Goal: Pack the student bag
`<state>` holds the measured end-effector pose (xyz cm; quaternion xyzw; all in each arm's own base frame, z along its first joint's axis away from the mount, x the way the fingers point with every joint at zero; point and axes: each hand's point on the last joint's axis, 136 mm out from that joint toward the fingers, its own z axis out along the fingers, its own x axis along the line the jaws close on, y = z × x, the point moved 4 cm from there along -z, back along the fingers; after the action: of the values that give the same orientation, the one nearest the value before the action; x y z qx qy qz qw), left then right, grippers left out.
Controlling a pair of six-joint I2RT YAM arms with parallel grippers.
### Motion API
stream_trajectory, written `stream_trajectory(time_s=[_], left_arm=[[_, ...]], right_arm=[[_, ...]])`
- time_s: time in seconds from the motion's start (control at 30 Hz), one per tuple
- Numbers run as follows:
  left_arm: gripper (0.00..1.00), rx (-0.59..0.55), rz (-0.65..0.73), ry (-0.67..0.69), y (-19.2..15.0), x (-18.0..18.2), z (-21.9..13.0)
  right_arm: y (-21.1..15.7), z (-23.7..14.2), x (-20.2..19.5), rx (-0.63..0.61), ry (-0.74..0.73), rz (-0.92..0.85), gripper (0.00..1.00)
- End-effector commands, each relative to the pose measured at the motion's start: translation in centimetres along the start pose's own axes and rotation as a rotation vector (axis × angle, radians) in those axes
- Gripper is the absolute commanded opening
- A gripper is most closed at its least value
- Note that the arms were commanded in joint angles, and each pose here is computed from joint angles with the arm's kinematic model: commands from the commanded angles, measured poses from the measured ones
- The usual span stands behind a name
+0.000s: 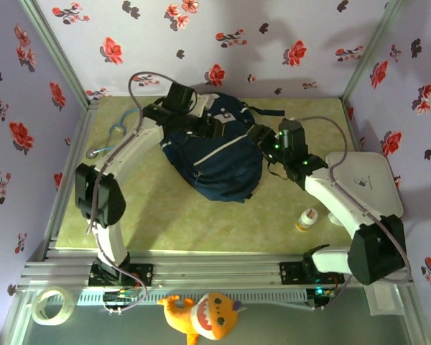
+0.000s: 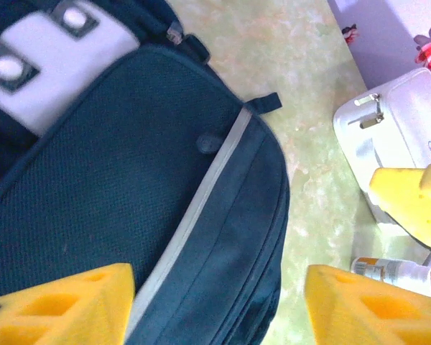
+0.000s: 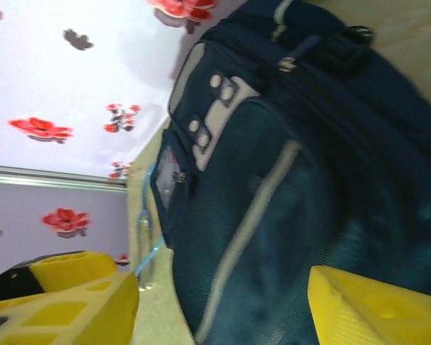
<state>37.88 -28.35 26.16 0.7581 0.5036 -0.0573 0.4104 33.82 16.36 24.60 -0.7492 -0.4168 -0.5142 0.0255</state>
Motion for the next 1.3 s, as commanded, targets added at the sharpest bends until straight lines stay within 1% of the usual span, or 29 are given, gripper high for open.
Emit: stream_trajectory(time_s=[0.0, 0.1, 0.23, 0.3, 0.4, 0.5, 0.6, 0.9, 0.93, 1.03, 1.1, 1.27], left_arm=[[0.67, -0.109, -0.105, -0.003, 0.0, 1.7, -2.2], [0.67, -0.109, -0.271, 0.046, -2.9, 5.0, -2.4], [0.63, -0.125, -0.463, 0.06, -6.2, 7.5, -1.7], [0.6, -0.132, -0.533, 0.06, -7.1, 8.3, -1.2], [0.56, -0.142, -0.6, 0.087, -7.8, 9.5, -0.7], [0.53, -0.135, -0.636, 0.093, -7.7, 10.2, 0.2], [0.48, -0.13, -0.665, 0.097, -7.5, 10.7, 1.1], [0.4, -0.113, -0.694, 0.106, -7.7, 11.6, 2.3], [0.38, -0.11, -0.697, 0.109, -7.8, 11.7, 2.4], [0.31, -0.113, -0.7, 0.094, -7.7, 11.5, 2.4], [0.21, -0.132, -0.702, 0.077, -7.4, 11.2, 2.2], [0.01, -0.197, -0.728, 0.004, -6.4, 10.1, 1.2]], right_arm=[[-0.9, -0.8, -3.1, 0.008, -0.141, -0.085, 0.65], [-1.9, -1.0, -4.0, 0.041, -0.185, -0.128, 0.66], [-3.8, -0.7, -4.1, 0.078, -0.221, -0.199, 0.66], [-4.7, -0.3, -3.8, 0.094, -0.227, -0.224, 0.66], [-5.9, 0.5, -3.3, 0.123, -0.223, -0.238, 0.66], [-7.0, 1.2, -2.7, 0.149, -0.205, -0.244, 0.66], [-7.6, 1.6, -2.3, 0.163, -0.196, -0.253, 0.66], [-8.5, 1.7, -1.8, 0.178, -0.192, -0.272, 0.64], [-8.6, 1.7, -1.9, 0.178, -0.194, -0.272, 0.65], [-8.7, 1.7, -1.7, 0.177, -0.193, -0.278, 0.65], [-9.0, 1.7, -1.6, 0.18, -0.192, -0.289, 0.64], [-9.9, 1.6, -1.0, 0.189, -0.208, -0.353, 0.63]])
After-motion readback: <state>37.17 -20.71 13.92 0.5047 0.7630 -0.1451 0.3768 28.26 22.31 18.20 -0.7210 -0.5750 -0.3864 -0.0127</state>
